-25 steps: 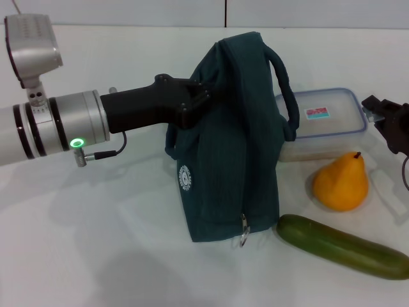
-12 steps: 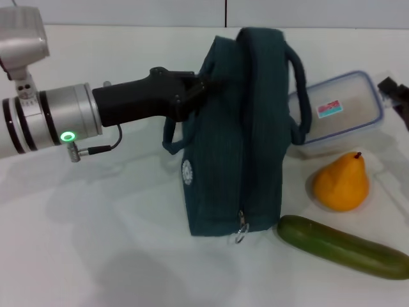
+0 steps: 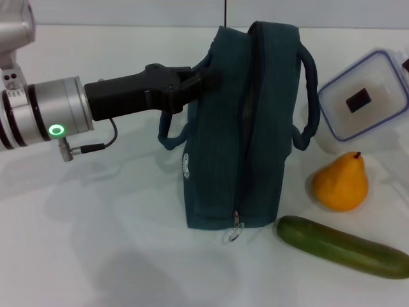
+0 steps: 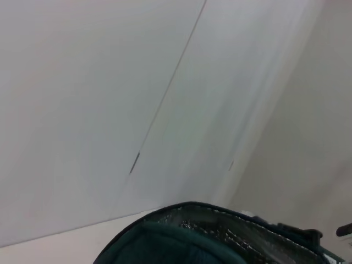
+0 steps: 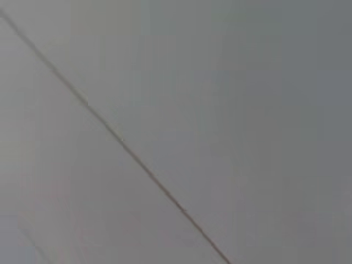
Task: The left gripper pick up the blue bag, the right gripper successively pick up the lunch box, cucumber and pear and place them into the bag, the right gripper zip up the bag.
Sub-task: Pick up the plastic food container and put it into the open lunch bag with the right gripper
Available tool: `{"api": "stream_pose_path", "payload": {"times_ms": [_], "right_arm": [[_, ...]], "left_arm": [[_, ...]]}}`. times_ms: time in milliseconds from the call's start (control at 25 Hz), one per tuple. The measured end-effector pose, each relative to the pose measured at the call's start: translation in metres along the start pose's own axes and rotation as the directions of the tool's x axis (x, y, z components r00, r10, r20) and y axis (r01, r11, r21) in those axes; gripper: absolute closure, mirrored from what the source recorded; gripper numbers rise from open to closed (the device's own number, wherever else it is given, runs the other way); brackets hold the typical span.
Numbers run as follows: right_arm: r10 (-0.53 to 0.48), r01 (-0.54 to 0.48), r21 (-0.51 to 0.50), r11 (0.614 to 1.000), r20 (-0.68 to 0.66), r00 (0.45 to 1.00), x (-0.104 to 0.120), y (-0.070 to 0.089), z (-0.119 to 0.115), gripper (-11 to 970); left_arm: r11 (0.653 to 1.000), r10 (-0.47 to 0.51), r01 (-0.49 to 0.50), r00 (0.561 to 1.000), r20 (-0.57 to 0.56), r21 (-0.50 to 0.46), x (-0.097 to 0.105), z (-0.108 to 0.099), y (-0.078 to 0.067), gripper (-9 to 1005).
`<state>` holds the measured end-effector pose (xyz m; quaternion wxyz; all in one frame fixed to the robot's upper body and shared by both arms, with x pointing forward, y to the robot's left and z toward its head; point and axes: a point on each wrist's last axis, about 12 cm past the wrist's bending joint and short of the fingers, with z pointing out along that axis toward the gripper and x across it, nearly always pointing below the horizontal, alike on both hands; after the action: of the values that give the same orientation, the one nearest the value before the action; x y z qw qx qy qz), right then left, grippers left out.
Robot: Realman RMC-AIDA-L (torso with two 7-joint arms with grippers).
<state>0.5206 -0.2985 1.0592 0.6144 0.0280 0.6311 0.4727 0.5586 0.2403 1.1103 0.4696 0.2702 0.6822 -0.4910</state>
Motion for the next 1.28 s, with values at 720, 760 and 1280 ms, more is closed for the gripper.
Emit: {"api": "stream_pose_path", "payload": {"times_ms": [720,760,1280], "right_arm": [[0.001,0.027,-0.370,0.928,0.074,0.997,-0.075,0.033,0.043,863],[0.012,0.014,-0.396,0.918,0.064,0.998,-0.079,0.037,0.051,863],[-0.013,-0.021,-0.561,0.827,-0.056,0.998,-0.100,0.083,0.146,862]], "left_arm": [[1.000,-0.021,0.021,1.000,-0.011,-0.008,0.007,0.001,0.000,953],[1.000,-0.023,0.023,1.000,-0.011,-0.008,0.008,0.001,0.000,953],[1.000,-0.018,0.017,1.000,-0.010,-0.012,0.009,0.003,0.001,953]]}}
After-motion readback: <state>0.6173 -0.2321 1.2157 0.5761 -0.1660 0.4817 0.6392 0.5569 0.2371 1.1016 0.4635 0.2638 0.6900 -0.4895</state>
